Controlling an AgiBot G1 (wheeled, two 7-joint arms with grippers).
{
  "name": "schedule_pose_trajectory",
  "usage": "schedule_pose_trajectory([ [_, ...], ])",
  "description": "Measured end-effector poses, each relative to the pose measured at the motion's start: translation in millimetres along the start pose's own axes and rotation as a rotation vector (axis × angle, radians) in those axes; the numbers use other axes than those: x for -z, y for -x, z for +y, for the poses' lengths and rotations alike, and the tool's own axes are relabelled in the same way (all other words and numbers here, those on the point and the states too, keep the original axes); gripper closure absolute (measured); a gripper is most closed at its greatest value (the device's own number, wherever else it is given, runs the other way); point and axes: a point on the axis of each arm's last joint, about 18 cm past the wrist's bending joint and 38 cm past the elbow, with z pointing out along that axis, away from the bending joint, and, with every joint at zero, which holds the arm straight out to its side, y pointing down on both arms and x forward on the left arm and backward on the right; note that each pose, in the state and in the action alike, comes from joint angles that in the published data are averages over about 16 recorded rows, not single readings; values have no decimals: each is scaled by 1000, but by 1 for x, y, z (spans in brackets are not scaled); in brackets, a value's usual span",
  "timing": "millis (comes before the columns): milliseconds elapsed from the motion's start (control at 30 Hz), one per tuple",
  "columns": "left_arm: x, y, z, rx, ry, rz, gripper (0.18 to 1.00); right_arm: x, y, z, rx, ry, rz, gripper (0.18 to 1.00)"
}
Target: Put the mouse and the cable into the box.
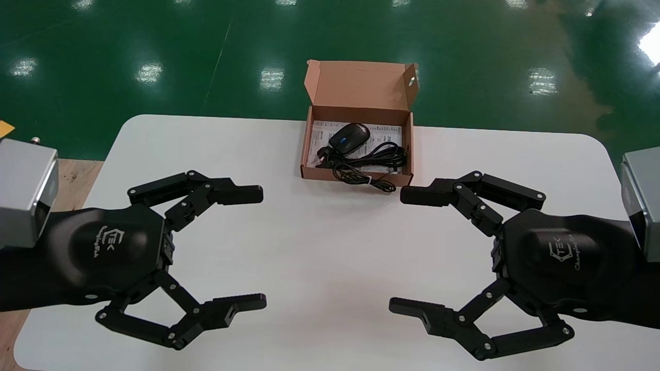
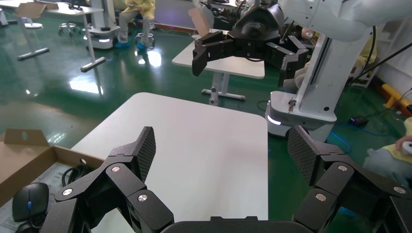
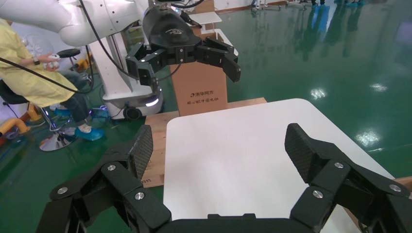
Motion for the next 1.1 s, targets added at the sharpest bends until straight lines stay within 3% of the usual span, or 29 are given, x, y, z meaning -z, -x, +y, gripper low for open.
schedule_pose_trajectory([
  [1100,0,0,0,0,0,0,183,0,0,0,0,0,1,179],
])
